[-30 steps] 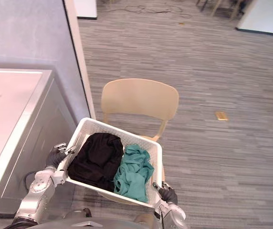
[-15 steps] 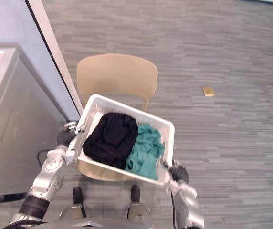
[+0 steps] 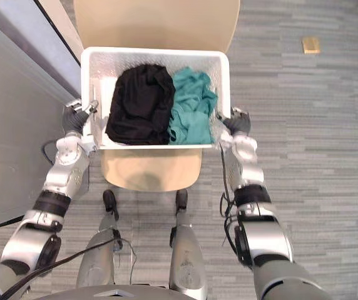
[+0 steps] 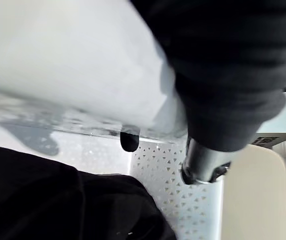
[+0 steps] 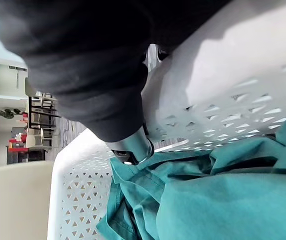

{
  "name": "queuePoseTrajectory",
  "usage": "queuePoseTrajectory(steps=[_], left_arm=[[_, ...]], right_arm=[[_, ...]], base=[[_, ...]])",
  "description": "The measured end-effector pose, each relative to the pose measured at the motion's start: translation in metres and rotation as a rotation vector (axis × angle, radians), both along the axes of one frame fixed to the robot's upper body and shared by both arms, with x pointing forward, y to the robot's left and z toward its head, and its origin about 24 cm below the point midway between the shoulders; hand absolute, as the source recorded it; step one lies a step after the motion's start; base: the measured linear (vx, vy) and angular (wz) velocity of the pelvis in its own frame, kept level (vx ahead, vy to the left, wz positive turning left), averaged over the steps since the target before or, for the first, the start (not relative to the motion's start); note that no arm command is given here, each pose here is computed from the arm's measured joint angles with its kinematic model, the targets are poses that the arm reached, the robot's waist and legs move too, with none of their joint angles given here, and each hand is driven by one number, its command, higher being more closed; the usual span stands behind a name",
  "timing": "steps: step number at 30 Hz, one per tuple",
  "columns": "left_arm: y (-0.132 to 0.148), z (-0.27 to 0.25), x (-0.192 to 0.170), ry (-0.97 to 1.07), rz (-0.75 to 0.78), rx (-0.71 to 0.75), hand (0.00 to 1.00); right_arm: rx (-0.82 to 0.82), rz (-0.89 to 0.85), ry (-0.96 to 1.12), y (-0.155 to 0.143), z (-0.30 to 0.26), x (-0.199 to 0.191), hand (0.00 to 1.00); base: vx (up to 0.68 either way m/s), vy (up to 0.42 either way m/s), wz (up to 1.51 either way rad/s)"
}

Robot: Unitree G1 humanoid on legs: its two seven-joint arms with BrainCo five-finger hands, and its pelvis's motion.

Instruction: Pick up the laundry basket with both hands and put the clothes into the washing machine.

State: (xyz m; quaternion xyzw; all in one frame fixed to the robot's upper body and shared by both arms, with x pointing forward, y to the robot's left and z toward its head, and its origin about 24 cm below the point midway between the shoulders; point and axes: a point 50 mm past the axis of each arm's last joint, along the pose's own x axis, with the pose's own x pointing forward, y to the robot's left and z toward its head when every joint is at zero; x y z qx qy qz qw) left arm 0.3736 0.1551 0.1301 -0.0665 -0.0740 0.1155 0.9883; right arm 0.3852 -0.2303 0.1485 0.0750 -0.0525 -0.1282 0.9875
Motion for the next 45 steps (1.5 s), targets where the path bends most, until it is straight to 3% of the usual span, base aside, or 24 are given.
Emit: queuePoseTrajectory(steps=[6, 18, 19, 20, 21, 45], left_arm=[[0.009, 0.018, 0.024, 0.047, 0.059, 0.031, 1.00], [0.021, 0.021, 0.031, 0.103, 0.084, -0.008, 1.00], [0.021, 0.022, 0.032, 0.107, 0.081, 0.015, 0.00], [0.021, 0.022, 0.032, 0.109, 0.082, 0.023, 0.00], [0.021, 0.022, 0.033, 0.113, 0.083, 0.035, 0.00], [0.038, 0.038, 0.039, 0.117, 0.107, 0.090, 0.00]], right_arm=[[-0.018, 0.030, -0.074, 0.016, 0.052, 0.022, 1.00], [0.000, 0.067, -0.102, 0.030, 0.057, 0.027, 1.00], [0.000, 0.065, -0.101, 0.030, 0.056, 0.027, 1.00], [0.002, 0.065, -0.101, 0.030, 0.056, 0.027, 1.00], [0.004, 0.064, -0.099, 0.031, 0.054, 0.027, 0.00], [-0.006, 0.091, 0.168, 0.035, -0.002, 0.029, 0.00]], base=[[-0.10, 0.016, 0.00], [-0.04, 0.000, -0.08], [-0.04, 0.001, -0.02], [-0.04, 0.001, -0.02], [-0.03, 0.001, -0.03], [-0.04, -0.007, -0.05]])
